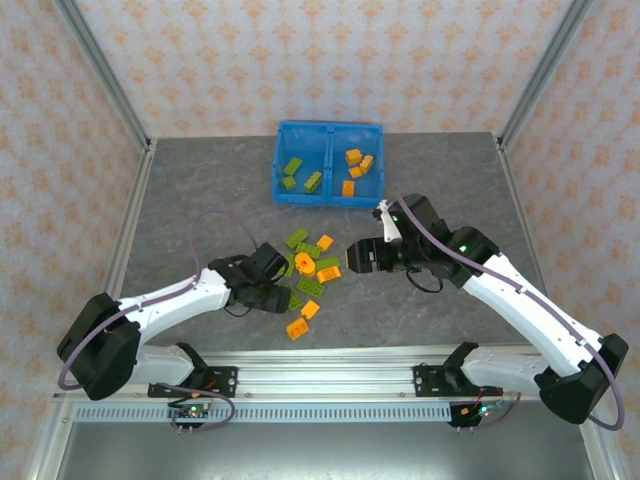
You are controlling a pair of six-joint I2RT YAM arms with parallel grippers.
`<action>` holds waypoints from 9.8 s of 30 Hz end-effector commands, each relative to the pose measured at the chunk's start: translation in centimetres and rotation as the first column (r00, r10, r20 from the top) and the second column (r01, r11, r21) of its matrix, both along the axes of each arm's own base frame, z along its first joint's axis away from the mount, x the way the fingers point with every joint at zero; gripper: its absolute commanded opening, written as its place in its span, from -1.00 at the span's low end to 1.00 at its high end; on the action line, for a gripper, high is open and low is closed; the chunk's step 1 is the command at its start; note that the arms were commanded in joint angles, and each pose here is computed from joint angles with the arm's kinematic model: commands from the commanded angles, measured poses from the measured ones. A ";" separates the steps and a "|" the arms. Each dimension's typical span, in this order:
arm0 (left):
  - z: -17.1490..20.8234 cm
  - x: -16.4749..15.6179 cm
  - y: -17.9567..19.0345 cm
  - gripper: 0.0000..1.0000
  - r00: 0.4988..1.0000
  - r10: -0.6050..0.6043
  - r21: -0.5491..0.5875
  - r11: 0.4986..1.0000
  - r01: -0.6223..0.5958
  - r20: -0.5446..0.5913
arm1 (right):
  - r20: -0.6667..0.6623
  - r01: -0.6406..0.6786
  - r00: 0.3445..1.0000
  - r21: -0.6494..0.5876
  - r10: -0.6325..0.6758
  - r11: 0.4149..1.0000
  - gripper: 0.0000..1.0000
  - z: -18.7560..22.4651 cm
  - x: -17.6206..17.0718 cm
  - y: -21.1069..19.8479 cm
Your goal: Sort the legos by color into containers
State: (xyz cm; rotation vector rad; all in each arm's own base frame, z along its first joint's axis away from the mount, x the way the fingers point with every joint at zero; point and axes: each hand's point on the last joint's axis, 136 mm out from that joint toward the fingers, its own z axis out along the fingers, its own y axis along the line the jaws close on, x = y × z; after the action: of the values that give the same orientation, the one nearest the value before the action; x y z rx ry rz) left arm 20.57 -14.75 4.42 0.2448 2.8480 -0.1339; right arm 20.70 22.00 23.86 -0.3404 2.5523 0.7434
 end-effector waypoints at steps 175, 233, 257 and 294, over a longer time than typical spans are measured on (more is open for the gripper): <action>15.7 -1.8 -3.3 1.00 0.378 -0.645 0.182 0.629 0.755 0.664 | 0.202 0.387 0.919 -0.292 -0.339 0.875 0.76 -2.8 32.0 -0.2; 14.0 -2.6 -2.9 1.00 0.341 -0.715 0.222 0.568 0.793 0.610 | -0.178 0.659 0.569 -0.485 -0.803 0.575 -0.58 -20.6 8.8 2.5; 17.9 -1.9 -1.4 1.00 0.299 -0.579 0.262 0.691 0.673 0.759 | 0.213 0.333 0.939 -0.377 -0.269 0.864 -0.13 -4.7 20.3 8.4; 15.9 -2.3 -2.9 1.00 0.299 -0.658 0.244 0.602 0.761 0.691 | -0.358 -0.425 0.901 -0.617 0.244 0.663 -0.27 -23.1 13.8 0.6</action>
State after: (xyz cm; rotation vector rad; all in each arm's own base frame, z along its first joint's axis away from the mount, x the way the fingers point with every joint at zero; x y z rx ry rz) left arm 18.25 -17.75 19.86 1.2372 1.7099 -0.3258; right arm 35.92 24.37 2.06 -1.0533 2.8954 -0.0513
